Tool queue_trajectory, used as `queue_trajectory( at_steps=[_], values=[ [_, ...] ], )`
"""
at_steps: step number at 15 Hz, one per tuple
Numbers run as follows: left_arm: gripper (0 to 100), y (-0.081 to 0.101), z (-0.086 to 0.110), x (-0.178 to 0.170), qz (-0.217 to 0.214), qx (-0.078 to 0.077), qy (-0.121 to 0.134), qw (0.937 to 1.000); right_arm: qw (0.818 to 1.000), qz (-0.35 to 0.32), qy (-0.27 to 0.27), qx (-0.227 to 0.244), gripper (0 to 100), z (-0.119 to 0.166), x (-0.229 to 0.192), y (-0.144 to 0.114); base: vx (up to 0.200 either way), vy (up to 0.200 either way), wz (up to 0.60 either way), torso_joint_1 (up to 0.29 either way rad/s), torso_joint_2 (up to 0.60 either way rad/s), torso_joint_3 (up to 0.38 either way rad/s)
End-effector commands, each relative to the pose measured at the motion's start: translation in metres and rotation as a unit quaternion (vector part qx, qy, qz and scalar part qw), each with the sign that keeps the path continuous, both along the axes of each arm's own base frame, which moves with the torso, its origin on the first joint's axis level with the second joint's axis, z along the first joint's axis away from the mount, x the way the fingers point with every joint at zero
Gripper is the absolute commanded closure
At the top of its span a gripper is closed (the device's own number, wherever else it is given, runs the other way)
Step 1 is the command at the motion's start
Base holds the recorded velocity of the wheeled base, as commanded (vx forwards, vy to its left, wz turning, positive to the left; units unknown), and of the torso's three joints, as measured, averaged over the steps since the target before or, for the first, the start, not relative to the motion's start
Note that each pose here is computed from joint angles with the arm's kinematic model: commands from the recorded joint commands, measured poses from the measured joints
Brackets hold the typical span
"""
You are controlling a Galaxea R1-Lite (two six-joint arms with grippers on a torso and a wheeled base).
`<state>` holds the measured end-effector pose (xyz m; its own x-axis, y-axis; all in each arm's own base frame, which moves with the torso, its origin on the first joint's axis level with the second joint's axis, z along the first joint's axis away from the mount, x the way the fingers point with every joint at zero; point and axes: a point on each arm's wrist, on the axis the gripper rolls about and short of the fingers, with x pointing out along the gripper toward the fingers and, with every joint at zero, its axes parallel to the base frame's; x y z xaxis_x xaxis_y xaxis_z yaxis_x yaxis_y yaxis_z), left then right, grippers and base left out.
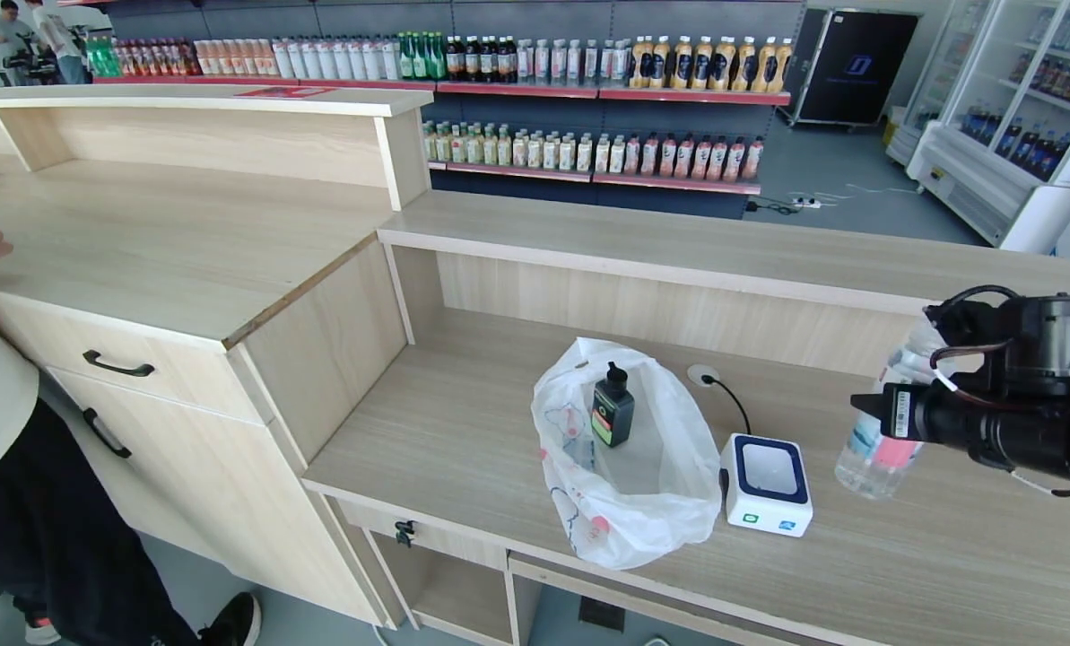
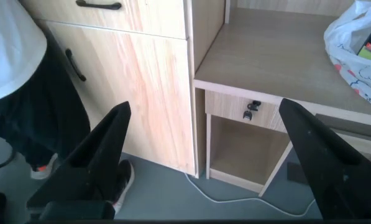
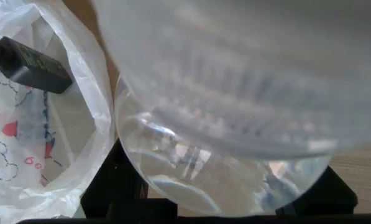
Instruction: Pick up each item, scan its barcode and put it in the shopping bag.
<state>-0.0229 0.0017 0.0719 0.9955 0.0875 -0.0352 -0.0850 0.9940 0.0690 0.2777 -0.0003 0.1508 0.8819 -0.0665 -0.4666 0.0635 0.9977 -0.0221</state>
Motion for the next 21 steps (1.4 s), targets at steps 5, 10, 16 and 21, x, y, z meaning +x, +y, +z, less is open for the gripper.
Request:
queue_trajectory(
  at_steps=[5, 10, 16, 21],
  values=[
    [0, 0.0, 0.0, 0.0, 0.001, 0.0, 0.0, 1.0, 0.988, 0.062, -0.071, -0.121, 100, 0.02, -0.024, 0.011, 0.0, 0.0, 0.0, 0.0, 0.0, 0.0],
    [0, 0.0, 0.0, 0.0, 0.001, 0.0, 0.0, 1.0, 0.987, 0.069, -0.094, -0.109, 100, 0.023, -0.022, 0.017, 0.0, 0.0, 0.36, 0.0, 0.0, -0.001],
    [0, 0.0, 0.0, 0.0, 0.0, 0.0, 0.0, 1.0, 0.961, 0.22, -0.154, -0.06, 100, -0.004, -0.02, 0.037, 0.0, 0.0, 0.0, 0.0, 0.0, 0.0],
    [0, 0.0, 0.0, 0.0, 0.001, 0.0, 0.0, 1.0, 0.943, 0.302, -0.126, -0.057, 100, -0.022, -0.025, 0.043, 0.0, 0.0, 0.0, 0.0, 0.0, 0.0]
  ],
)
